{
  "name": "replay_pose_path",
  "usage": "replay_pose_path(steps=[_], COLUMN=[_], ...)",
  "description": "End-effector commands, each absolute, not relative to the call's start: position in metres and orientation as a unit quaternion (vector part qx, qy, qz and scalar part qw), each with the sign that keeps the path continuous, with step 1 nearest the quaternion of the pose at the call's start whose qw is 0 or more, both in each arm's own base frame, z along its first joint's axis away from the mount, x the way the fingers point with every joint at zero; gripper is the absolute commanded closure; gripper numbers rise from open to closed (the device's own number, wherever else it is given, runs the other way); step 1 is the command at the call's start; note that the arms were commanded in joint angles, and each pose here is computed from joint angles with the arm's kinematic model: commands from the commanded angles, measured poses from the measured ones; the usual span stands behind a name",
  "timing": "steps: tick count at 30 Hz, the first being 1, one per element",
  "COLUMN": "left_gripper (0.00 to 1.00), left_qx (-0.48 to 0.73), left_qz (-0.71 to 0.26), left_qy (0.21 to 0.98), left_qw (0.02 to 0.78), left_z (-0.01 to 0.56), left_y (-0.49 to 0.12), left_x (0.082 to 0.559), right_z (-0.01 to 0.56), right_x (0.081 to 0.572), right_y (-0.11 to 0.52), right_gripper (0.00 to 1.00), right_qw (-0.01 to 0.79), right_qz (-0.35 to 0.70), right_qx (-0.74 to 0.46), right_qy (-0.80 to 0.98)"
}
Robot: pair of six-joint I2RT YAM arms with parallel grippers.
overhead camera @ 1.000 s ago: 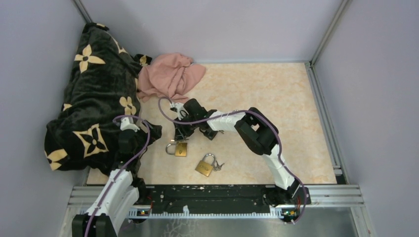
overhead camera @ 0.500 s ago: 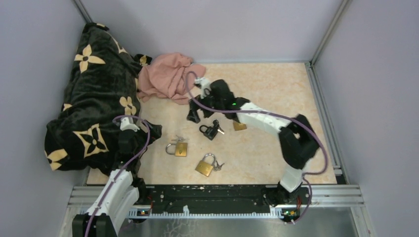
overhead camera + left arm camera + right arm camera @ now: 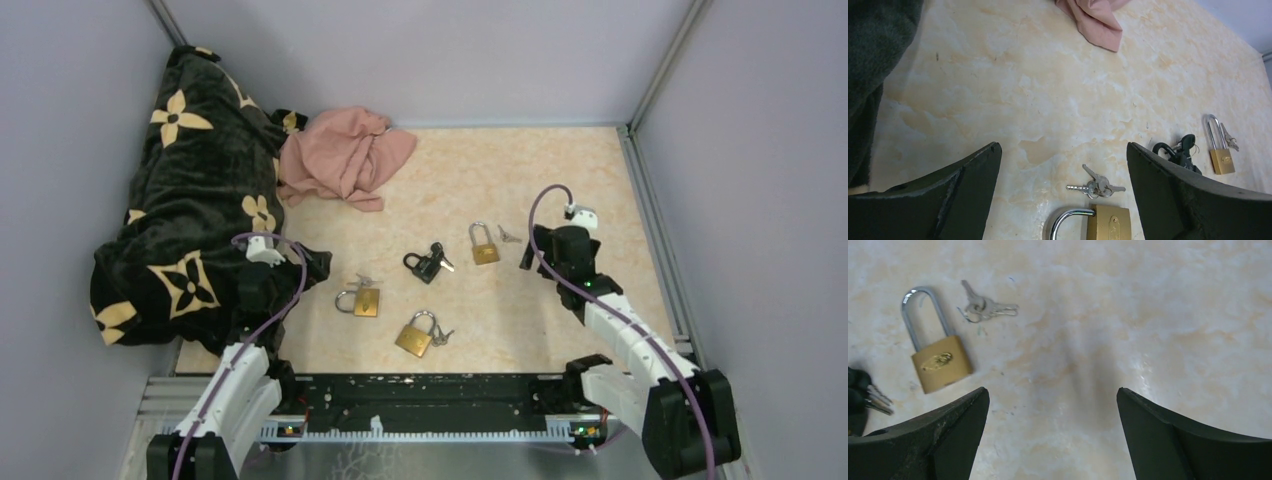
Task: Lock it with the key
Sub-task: Reset both arms
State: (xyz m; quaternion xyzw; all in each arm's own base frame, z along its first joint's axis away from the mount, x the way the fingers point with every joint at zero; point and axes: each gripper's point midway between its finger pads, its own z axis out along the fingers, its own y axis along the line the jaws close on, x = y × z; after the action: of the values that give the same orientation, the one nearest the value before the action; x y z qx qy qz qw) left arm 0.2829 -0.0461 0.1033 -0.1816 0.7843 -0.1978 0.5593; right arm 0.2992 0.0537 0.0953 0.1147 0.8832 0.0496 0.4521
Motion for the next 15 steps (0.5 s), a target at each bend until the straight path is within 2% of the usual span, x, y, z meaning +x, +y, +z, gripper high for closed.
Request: replay_pose_path(steps=[1,6,11,15], left_gripper=[0.01,0.01,0.01,0.01], left_qx=[-0.099,0.053,0.044,0.077], left_qz=[-0.204,-0.155,-0.058,-0.082], left_qy=[0.771,0.77,0.776,0.757], left_qw=[0.595,0.617,0.627,0.643], left_z=[0.128,0.143,0.127,0.13], left_y=[-0.056,-0.064,-0.031,-0.043], left_x=[0.29,0.294,0.3,0.298], right_z=[0.113,0.111,0.117,0.12], right_x=[0.286,0.273,0.267,0.265], right_y=[0.016,0.006,-0.003,-0.005], right_gripper=[0.02,0.02,0.02,0.02], right_qw=[0.514,0.547,0.565,0.574], right_qz=[-0.007,-0.008,-0.018,-0.016], right_qx=[0.185,0.197,0.216,0.218], right_qy=[0.837,0.814,0.796,0.789])
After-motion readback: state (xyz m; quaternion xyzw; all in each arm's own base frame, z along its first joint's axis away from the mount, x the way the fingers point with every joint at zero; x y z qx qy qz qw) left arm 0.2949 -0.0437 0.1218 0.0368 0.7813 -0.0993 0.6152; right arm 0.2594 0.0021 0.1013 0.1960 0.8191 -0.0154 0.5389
